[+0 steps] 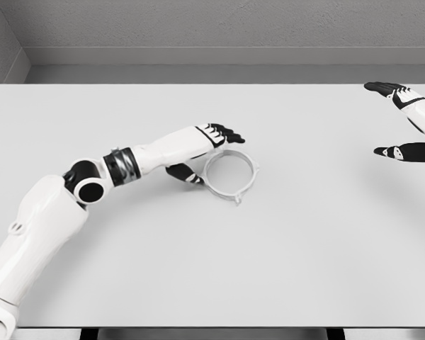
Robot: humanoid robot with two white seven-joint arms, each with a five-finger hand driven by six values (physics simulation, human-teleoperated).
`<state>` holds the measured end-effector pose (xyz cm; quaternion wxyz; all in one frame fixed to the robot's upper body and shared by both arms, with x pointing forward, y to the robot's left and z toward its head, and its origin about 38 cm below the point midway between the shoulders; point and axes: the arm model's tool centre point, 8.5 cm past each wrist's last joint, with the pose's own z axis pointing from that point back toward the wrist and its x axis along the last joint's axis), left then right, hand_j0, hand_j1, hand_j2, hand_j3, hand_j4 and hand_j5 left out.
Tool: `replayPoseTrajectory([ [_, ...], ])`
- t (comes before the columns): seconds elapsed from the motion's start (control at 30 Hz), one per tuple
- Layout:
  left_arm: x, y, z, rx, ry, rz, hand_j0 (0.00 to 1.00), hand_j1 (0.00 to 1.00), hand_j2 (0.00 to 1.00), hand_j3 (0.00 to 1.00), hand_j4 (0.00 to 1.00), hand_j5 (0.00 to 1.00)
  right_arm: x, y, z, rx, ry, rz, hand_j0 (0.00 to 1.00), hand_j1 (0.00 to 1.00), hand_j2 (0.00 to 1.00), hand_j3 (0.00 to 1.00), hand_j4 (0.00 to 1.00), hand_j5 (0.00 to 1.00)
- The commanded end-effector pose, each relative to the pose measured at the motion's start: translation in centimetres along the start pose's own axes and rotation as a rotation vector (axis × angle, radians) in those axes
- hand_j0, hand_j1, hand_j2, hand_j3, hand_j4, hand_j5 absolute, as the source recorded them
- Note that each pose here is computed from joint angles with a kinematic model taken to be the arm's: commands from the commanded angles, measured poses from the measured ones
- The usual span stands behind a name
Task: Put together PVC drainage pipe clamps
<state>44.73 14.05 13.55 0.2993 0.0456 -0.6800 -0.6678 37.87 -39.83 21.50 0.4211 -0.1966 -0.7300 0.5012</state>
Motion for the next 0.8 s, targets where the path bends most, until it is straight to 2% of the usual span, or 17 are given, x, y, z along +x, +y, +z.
replayPoseTrajectory([
  [0.0, -0.3, 0.4, 0.6, 0.005, 0.008, 0.0, 1.0, 1.0, 1.0, 1.0, 1.0, 1.0, 0.0, -0.1, 0.0, -0.005, -0.001, -0.006, 1.0, 1.0, 1.0, 1.0, 1.0, 1.0],
  [0.13, -1.0, 1.7, 3.1, 0.0, 0.027, -0.036, 1.0, 1.0, 1.0, 1.0, 1.0, 1.0, 0.0, -0.1, 0.0, -0.004, -0.001, -0.005, 1.0, 1.0, 1.0, 1.0, 1.0, 1.0],
  [0.3, -3.4, 4.5, 8.3, -0.015, 0.11, -0.096, 1.0, 1.0, 1.0, 1.0, 1.0, 1.0, 0.0, -0.1, 0.0, -0.005, -0.001, -0.006, 1.0, 1.0, 1.0, 1.0, 1.0, 1.0],
  [0.4, -5.0, 6.7, 12.0, 0.011, 0.176, -0.097, 1.0, 1.0, 1.0, 1.0, 1.0, 1.0, 0.0, 0.0, 0.1, -0.002, 0.001, -0.006, 1.0, 1.0, 1.0, 1.0, 1.0, 1.0],
  [0.6, -6.3, 8.3, 15.3, 0.003, 0.248, -0.129, 1.0, 1.0, 1.0, 1.0, 1.0, 1.0, -0.1, 0.0, 0.1, -0.004, 0.002, -0.008, 1.0, 1.0, 1.0, 1.0, 1.0, 1.0],
  [0.77, -7.8, 9.5, 19.2, 0.017, 0.326, -0.102, 1.0, 1.0, 1.0, 1.0, 1.0, 1.0, -0.1, 0.0, 0.1, -0.003, 0.003, -0.007, 1.0, 1.0, 1.0, 1.0, 1.0, 1.0],
])
